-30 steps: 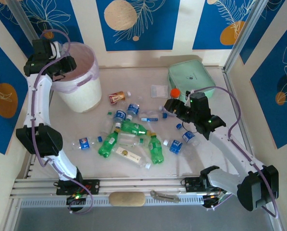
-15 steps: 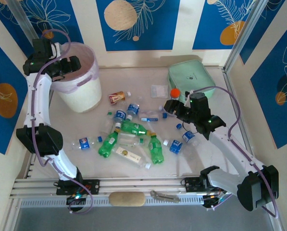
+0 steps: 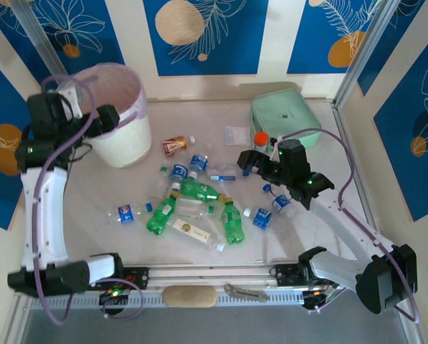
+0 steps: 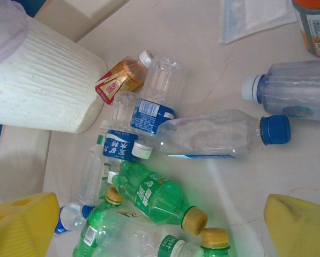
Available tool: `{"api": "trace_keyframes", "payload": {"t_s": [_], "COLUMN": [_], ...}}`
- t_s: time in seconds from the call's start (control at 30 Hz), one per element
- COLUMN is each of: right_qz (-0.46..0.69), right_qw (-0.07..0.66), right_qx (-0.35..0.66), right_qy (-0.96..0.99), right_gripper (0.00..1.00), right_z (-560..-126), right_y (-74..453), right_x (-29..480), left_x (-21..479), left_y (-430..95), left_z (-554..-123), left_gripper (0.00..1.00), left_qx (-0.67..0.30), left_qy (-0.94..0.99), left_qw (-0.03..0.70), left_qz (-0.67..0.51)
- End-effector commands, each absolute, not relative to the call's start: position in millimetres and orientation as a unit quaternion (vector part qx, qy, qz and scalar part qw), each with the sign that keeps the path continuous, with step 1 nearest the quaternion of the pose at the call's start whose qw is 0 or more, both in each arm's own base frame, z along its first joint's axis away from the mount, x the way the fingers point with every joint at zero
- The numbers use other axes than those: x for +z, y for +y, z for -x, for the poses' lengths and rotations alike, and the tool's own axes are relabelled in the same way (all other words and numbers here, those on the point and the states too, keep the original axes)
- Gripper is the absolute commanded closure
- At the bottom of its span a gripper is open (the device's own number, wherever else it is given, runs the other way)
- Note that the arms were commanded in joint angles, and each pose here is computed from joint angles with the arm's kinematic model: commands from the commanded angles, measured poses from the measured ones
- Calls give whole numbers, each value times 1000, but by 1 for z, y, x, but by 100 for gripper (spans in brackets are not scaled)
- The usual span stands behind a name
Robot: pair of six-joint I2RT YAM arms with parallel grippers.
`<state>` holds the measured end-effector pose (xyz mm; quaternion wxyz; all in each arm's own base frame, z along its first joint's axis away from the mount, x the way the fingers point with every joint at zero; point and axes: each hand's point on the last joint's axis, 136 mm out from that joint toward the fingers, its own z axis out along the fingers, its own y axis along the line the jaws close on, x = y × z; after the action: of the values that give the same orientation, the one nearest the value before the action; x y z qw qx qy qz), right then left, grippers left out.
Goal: Put the plastic bottles in the bin
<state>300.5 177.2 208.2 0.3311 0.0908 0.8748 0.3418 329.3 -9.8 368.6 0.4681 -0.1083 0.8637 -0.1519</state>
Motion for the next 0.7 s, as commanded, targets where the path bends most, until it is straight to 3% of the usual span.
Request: {"api": "trace_keyframes", "payload": {"t_s": [0.0,0.23,0.4,0.67], "right_qz": [-85,-96,-107,-108], "right_qw": [334,304,286,282], "right_qx": [335,333,335,316], "right_qy": [877,887,891,899], "right_gripper": [1,1,1,1], "right_z": [-302,-299,-295,-295], "right_y": [178,182,185,184], "right_x": [211,193,179,167], "left_x": [339,272,209,155], "left_y": [-31,-59,-53,-12], "left_z": [-308,-261,-238,-199], "left_gripper": [0,0,0,0], "left_qx": [-217,-284,-253,-180], "left_qy": [862,873,893,845], "left_qw": [439,367,301,287], "left_qz": [130,151,217,414]}}
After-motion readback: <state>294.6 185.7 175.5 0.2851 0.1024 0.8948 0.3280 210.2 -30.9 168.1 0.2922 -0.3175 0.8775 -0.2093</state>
